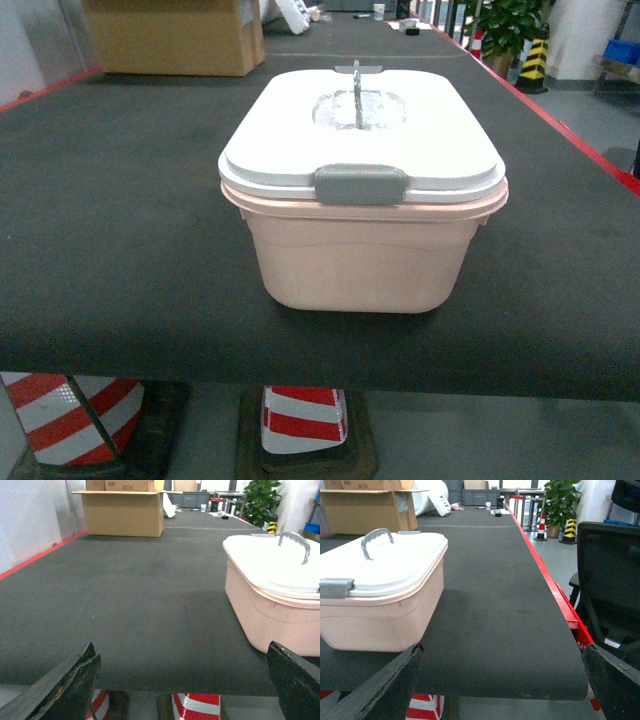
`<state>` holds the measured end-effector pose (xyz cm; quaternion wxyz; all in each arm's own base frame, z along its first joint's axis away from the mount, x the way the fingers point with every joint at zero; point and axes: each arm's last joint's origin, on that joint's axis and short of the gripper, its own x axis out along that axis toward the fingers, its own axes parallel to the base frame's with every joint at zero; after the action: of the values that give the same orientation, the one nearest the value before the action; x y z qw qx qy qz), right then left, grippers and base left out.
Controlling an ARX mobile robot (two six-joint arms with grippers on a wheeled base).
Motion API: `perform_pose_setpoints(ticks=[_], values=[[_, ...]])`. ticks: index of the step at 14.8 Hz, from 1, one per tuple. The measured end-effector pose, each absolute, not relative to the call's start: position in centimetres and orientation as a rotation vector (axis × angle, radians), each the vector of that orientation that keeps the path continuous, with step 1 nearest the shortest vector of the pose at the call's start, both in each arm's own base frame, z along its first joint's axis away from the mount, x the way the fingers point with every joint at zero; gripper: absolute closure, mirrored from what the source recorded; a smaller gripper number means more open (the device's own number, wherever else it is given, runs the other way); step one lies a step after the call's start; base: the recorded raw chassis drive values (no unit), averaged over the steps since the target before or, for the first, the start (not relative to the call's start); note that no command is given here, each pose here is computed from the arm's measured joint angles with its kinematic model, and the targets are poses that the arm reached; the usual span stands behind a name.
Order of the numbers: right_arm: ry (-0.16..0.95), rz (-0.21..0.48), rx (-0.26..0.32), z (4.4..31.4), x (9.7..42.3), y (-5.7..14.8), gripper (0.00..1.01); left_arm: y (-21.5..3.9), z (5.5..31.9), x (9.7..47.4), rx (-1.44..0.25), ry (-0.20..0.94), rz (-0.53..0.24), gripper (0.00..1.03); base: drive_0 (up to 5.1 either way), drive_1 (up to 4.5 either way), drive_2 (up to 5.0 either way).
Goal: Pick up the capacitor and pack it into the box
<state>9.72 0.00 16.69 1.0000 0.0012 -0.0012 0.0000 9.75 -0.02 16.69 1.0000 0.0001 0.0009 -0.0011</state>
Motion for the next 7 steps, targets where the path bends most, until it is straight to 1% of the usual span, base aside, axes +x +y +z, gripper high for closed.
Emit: perform_pose_setpoints(ticks=[7], values=[[-0.002, 0.0, 0.002, 16.68, 9.72, 0.0, 0.03, -0.02, 16.69, 9.75, 0.0, 0.002, -0.002, 0.05, 0.0, 0.0, 0.0]])
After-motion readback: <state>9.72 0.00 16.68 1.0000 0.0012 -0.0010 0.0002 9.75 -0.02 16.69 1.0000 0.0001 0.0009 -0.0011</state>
